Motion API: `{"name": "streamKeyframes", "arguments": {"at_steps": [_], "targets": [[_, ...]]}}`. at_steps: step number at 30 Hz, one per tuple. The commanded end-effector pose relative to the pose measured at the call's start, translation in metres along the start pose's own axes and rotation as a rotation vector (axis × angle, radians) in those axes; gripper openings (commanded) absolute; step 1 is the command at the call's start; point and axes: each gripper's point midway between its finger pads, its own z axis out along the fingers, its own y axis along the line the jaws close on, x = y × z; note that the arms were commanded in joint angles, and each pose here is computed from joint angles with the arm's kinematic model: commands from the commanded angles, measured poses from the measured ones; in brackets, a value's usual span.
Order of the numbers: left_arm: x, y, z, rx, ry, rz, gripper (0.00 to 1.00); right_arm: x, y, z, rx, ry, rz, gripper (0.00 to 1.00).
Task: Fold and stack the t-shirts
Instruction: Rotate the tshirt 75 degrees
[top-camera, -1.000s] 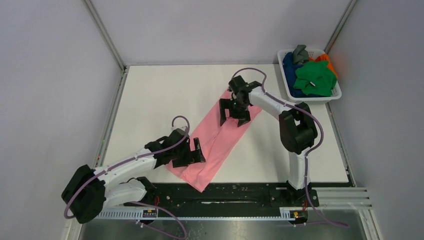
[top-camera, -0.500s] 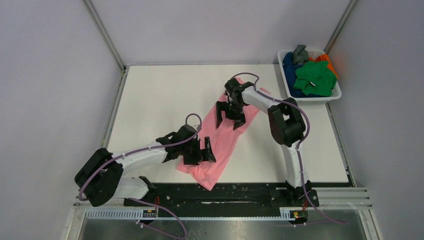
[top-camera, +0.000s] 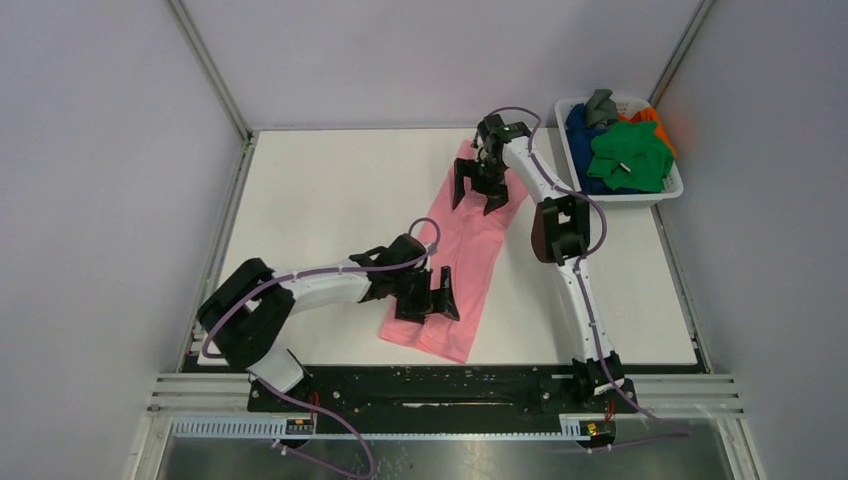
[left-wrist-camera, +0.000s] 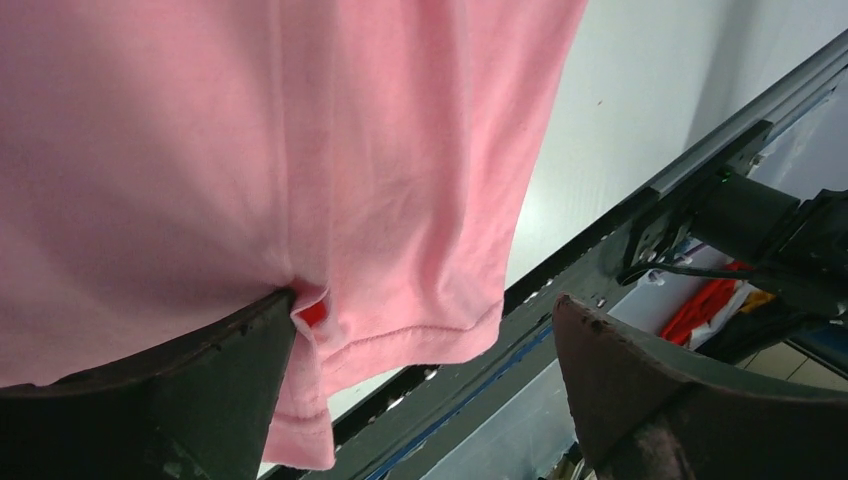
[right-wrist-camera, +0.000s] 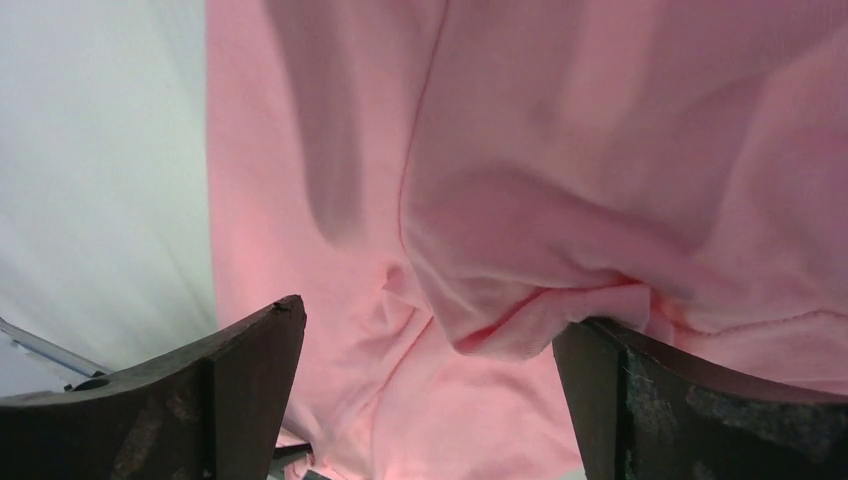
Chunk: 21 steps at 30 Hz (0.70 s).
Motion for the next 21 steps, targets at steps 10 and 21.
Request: {"name": "streamKeyframes", "arguments": {"at_steps": [10,21], "targets": [[-0.026,-0.065,-0.006,0.132,-0.074,0.082,0.99,-0.022,-0.003,-0.074,0.025,-0.149,-0.098,1.0],[-0.009,0.018,-0.064,-0.151,-0.301,0.027,0.99,0.104,0.013,-0.114,0.035,-0.283,-0.109,0.99]]}}
